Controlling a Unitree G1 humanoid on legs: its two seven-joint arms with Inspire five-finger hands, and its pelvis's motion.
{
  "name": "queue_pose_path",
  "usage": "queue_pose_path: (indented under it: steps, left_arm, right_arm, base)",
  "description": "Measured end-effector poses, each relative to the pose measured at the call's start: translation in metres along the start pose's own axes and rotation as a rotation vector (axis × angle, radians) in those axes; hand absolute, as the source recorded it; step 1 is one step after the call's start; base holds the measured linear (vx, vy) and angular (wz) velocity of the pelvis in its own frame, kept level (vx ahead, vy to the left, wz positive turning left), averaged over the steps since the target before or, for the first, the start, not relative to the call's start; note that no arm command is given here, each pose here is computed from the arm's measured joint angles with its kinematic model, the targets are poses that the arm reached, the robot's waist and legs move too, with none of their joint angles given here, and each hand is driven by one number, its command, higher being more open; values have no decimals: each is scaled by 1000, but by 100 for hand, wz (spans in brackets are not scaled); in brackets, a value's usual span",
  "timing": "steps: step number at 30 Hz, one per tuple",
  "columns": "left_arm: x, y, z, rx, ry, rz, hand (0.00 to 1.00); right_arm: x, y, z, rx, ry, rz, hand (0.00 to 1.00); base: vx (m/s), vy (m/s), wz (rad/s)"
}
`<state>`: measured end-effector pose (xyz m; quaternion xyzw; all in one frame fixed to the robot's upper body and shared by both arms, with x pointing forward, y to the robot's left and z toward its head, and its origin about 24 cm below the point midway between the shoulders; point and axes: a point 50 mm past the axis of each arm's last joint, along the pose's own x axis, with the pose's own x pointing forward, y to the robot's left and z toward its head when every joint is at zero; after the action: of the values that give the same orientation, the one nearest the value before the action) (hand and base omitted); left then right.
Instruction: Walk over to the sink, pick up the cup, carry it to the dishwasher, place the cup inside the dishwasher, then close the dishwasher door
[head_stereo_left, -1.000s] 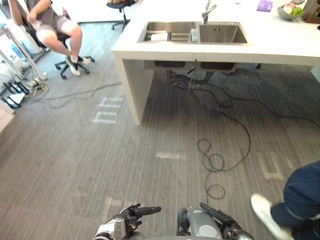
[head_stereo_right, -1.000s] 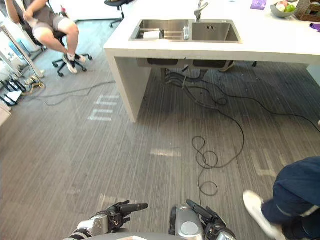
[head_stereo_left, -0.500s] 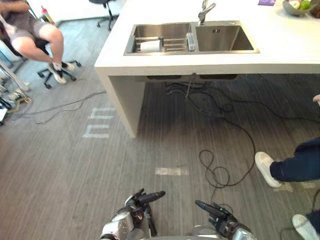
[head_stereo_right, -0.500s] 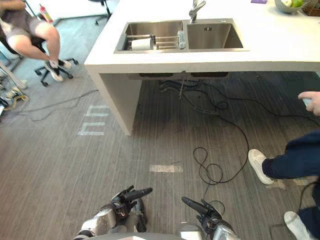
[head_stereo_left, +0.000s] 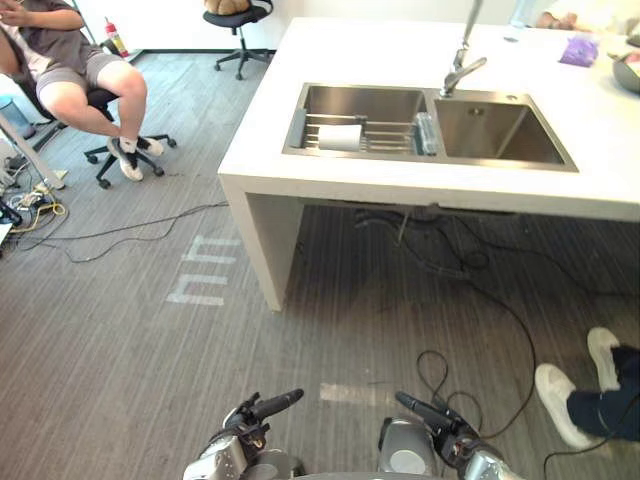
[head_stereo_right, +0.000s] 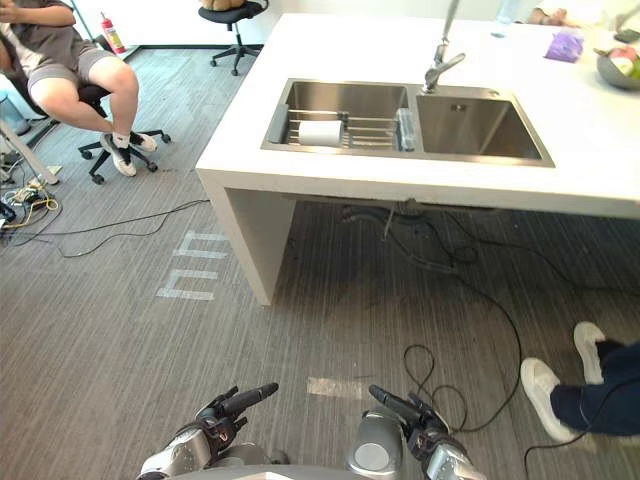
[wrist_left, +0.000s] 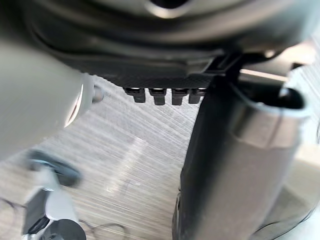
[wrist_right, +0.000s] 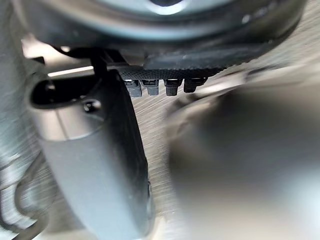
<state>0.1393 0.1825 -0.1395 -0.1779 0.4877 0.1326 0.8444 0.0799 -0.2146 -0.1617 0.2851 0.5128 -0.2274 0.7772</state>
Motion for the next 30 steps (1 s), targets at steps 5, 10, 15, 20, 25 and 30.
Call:
queue_pose_path:
  steps: [5, 10, 15, 20, 25, 30]
  left_arm:
    - [0, -13, 0, -49, -14, -34, 100]
    - [1, -28, 7, -27, -43, -95, 100]
    - [0, 3, -10, 48, 22, -17, 100]
    - [-2, -20, 13, 74, -73, -97, 100]
    - [-48, -91, 118, 17, -528, -365, 100]
    - [-166, -140, 203, -73, -1143, -737, 100]
  right_arm:
    - [-4, -14, -3, 48, 10, -43, 100]
    - [-4, -10, -12, 90, 32, -22, 100]
    - [-10, -17, -38, 235, 81, 28, 100]
    - [-10, -16, -34, 233, 63, 31, 100]
    - [-16, -31, -44, 345, 11, -14, 100]
    - [-31, -65, -65, 487, -16, -115, 100]
  base:
    - [239, -246, 27]
    - [46, -114, 5]
    - [0, 0, 0]
    - [0, 1, -6]
    - [19, 8, 20]
    - [117, -26, 32]
